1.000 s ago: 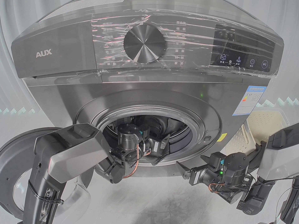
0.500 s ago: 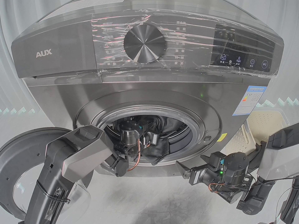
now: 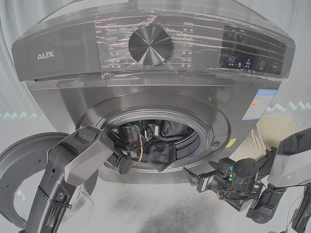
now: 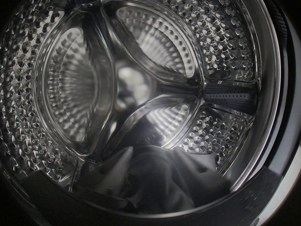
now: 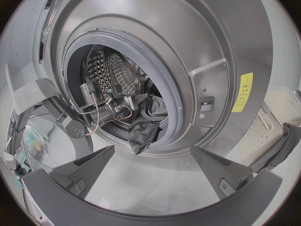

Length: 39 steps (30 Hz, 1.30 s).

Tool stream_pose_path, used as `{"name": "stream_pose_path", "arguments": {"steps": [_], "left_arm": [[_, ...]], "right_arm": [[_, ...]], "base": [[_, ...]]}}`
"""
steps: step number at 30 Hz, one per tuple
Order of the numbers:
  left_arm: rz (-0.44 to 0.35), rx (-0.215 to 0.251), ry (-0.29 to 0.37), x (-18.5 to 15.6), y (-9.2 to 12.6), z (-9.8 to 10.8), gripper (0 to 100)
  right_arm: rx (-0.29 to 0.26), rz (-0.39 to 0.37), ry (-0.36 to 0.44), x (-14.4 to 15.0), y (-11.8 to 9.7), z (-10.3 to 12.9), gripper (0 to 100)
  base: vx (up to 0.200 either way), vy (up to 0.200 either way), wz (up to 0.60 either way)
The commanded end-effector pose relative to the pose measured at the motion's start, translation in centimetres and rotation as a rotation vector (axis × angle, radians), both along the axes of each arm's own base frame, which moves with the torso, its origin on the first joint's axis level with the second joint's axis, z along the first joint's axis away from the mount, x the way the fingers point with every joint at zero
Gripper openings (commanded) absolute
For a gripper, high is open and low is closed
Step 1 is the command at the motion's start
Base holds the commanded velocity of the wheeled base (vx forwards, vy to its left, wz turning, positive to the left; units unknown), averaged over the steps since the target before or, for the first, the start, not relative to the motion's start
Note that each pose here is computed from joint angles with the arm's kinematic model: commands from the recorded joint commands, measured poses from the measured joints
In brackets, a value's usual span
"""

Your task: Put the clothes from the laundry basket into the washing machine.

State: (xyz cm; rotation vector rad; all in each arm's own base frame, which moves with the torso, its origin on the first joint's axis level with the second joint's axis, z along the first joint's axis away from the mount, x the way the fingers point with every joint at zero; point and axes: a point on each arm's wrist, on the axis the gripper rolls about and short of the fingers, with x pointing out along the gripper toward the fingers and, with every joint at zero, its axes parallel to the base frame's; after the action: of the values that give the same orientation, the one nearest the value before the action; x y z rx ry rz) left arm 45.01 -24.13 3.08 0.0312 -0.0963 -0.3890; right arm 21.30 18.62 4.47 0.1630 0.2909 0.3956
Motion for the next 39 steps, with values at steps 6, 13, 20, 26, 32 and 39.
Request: {"name": "stream_pose_path", "arguments": {"steps": [6,13,20,26,32,39], "left_arm": [[-0.148,0.076,0.122,-5.6,-1.8,-0.1,100],[-0.218,0.142,0.214,-8.8,-2.2,-1.7,100],[-0.223,0.166,0.242,-9.3,-2.1,-2.7,100],[-0.223,0.182,0.267,-9.3,-2.0,-4.1,100],[-0.213,0.185,0.277,-8.6,-1.9,-5.6,100],[-0.204,0.177,0.265,-7.9,-1.9,-5.9,0]], "right_arm": [[-0.002,0.0,0.002,0.0,0.0,0.0,100],[0.0,0.0,0.002,0.0,0.0,0.0,100],[0.0,0.0,0.002,0.0,0.0,0.0,100],[-0.001,0.0,0.001,0.0,0.0,0.0,100],[0.0,0.0,-0.001,0.0,0.0,0.0,100],[0.004,0.0,-0.002,0.0,0.0,0.1,100]], "base": [[0.0,0.0,0.0],[0.0,0.0,0.0],[0.0,0.0,0.0],[0.0,0.0,0.0],[0.0,0.0,0.0],[0.0,0.0,0.0]]}}
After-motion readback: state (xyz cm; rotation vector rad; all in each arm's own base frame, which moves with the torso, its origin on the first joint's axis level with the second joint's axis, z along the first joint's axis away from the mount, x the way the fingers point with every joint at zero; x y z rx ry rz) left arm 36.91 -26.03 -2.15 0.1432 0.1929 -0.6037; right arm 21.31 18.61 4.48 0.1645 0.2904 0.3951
